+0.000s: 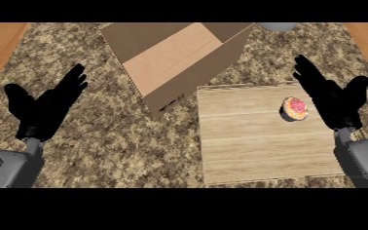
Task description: Pick the cupcake from the tray and place it in the cardboard box
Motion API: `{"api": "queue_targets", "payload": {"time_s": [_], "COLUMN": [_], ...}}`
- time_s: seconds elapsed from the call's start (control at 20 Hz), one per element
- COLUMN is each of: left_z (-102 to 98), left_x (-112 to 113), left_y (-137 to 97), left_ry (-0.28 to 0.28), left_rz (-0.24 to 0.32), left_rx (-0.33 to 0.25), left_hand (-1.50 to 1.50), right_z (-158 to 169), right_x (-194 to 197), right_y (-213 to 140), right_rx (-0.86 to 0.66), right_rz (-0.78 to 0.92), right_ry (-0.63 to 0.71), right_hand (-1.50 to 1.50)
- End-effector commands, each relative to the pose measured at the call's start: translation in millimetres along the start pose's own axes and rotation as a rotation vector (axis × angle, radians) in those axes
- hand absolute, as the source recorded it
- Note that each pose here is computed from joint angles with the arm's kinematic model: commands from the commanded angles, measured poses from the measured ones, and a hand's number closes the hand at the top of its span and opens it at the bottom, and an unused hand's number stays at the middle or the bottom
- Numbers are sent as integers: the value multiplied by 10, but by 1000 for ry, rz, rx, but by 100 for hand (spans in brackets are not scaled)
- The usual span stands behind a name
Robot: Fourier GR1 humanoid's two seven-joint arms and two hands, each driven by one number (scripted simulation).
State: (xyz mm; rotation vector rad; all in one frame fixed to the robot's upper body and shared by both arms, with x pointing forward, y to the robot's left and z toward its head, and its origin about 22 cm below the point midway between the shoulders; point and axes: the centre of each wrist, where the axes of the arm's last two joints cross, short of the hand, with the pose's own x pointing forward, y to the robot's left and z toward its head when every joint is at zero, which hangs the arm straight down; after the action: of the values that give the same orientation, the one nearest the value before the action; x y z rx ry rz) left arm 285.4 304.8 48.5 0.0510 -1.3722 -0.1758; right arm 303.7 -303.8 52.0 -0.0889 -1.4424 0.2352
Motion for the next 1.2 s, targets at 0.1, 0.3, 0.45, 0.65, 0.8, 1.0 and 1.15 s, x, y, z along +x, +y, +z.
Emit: {"api": "queue_targets", "payload": {"time_s": [0.1,0.3,0.45,0.65,0.8,1.0,1.15], "left_z": [-55,-49,-45,-30,72,26,-57], "left_x": [222,44,117,104,-13,35,-69], "left_y": [-280,-377,-606,-691,-734,-856,-1019], "left_ry": [-153,-138,-224,-232,-220,-239,-236], "left_rz": [-80,-84,-129,-142,-150,-148,-140], "left_rx": [-70,-80,-157,-161,-171,-157,-164], "left_hand": [0,0,0,0,0,0,0], "right_z": [243,136,440,642,822,1106,1239], "right_x": [9,543,68,106,438,918,1208], "right_y": [-17,-116,-222,-264,-167,-104,21], "right_rx": [-33,-366,-127,-123,-152,-130,-23], "right_rz": [15,-321,679,937,1025,1116,1081], "right_ry": [37,-308,-75,-176,-236,-164,-73], "right_hand": [-150,-150,-150,-150,-150,-150,-150]}}
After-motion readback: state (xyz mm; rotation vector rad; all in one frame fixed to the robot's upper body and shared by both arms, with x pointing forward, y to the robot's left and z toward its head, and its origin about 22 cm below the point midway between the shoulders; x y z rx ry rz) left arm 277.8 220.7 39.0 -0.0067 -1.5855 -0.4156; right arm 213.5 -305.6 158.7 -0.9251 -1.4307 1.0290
